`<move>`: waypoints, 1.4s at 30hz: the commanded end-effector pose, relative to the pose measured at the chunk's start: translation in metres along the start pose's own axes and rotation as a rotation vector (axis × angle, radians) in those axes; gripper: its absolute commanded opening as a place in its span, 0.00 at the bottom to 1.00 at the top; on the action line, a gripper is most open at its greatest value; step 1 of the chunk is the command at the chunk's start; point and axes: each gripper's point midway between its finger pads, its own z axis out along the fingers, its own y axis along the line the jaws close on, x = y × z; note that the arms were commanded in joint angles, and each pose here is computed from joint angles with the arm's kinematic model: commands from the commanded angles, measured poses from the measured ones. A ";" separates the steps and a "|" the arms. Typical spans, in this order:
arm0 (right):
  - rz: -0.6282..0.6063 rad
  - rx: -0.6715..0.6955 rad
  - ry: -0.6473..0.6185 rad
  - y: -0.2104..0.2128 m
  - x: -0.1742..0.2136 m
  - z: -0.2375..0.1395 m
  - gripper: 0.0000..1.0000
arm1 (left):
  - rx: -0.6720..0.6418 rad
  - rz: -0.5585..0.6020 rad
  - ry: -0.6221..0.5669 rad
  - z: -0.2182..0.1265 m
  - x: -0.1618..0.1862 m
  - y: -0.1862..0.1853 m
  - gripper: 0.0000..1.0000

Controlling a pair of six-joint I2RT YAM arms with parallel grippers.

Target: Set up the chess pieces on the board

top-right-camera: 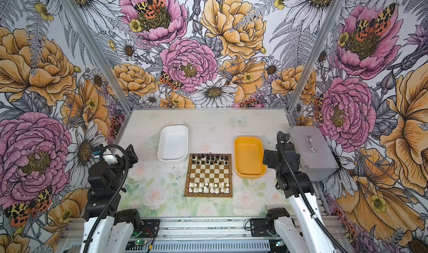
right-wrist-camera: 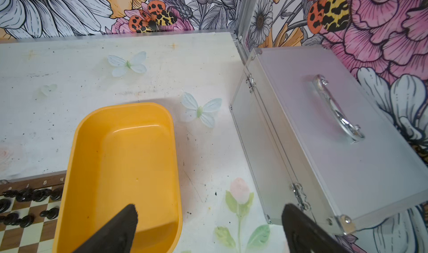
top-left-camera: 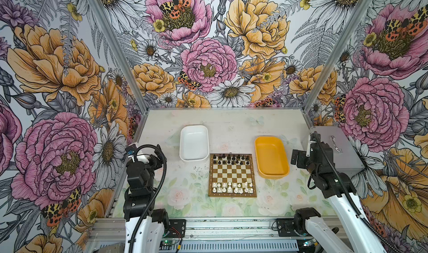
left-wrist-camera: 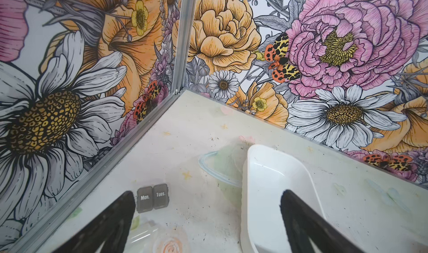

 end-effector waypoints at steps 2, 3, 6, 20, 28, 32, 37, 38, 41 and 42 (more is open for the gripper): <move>0.008 0.052 -0.206 -0.012 -0.033 -0.006 1.00 | -0.035 0.034 0.012 0.022 0.009 0.002 0.99; 0.006 0.061 -0.214 -0.014 -0.035 -0.002 1.00 | -0.049 0.035 0.004 0.026 0.010 0.004 0.99; 0.021 0.075 -0.212 -0.014 -0.043 0.018 1.00 | -0.084 0.034 -0.023 0.039 0.017 0.010 0.99; 0.168 0.012 -0.237 -0.023 -0.059 0.148 1.00 | -0.071 0.036 0.043 0.111 0.066 0.005 0.99; 0.144 -0.058 -0.300 -0.013 -0.057 0.174 1.00 | -0.018 0.071 -0.009 0.137 0.074 -0.003 0.99; 0.120 -0.095 -0.338 -0.007 -0.064 0.173 1.00 | 0.027 0.088 -0.056 0.140 0.077 -0.010 0.99; 0.096 -0.152 -0.391 0.004 -0.070 0.173 1.00 | 0.048 0.142 -0.094 0.133 0.089 -0.021 0.99; 0.094 -0.162 -0.403 0.006 -0.072 0.173 1.00 | 0.031 0.156 -0.097 0.136 0.095 -0.021 0.99; 0.077 -0.182 -0.408 0.011 -0.071 0.172 1.00 | 0.025 0.190 -0.071 0.138 0.097 -0.027 0.99; 0.074 -0.189 -0.413 0.013 -0.071 0.172 1.00 | 0.023 0.187 -0.080 0.139 0.097 -0.026 0.99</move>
